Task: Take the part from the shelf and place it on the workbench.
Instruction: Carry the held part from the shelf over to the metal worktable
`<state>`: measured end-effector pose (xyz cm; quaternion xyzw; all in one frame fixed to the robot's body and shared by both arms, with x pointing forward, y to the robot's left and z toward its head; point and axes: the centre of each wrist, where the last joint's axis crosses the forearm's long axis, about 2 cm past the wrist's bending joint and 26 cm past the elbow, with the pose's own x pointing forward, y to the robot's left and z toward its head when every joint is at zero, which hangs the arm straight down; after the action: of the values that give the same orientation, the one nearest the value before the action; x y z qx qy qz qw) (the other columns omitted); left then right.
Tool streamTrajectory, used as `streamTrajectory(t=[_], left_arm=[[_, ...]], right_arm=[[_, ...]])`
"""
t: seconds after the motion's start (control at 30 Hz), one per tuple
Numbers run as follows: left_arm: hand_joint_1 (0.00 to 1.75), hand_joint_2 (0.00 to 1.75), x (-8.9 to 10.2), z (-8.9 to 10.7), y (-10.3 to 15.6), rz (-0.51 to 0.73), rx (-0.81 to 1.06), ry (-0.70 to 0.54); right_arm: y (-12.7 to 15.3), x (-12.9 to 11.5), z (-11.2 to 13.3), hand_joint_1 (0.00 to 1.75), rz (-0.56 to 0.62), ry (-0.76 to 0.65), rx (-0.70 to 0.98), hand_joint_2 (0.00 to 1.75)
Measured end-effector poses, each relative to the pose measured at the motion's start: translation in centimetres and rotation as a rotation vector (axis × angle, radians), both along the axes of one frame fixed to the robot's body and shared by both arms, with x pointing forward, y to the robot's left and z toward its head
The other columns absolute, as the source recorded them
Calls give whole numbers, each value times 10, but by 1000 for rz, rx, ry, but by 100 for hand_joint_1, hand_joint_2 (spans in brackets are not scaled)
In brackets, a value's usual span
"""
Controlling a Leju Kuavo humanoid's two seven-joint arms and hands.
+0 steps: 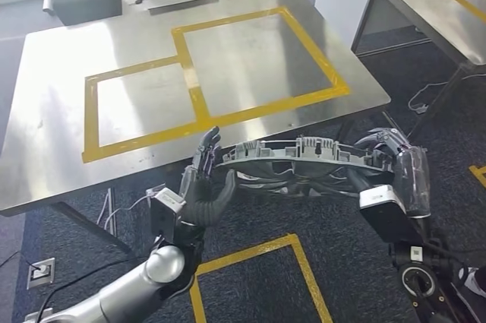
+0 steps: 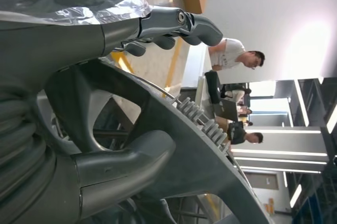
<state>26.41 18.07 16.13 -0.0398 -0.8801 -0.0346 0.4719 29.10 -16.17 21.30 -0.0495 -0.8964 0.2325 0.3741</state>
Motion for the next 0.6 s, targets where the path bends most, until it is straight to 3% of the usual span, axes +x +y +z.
streamTrajectory(t=[0.6], left_arm=[[0, 175, -1, 2, -3, 10, 14, -39]], right_arm=[[-1, 1, 23, 175, -36, -70, -21, 175]])
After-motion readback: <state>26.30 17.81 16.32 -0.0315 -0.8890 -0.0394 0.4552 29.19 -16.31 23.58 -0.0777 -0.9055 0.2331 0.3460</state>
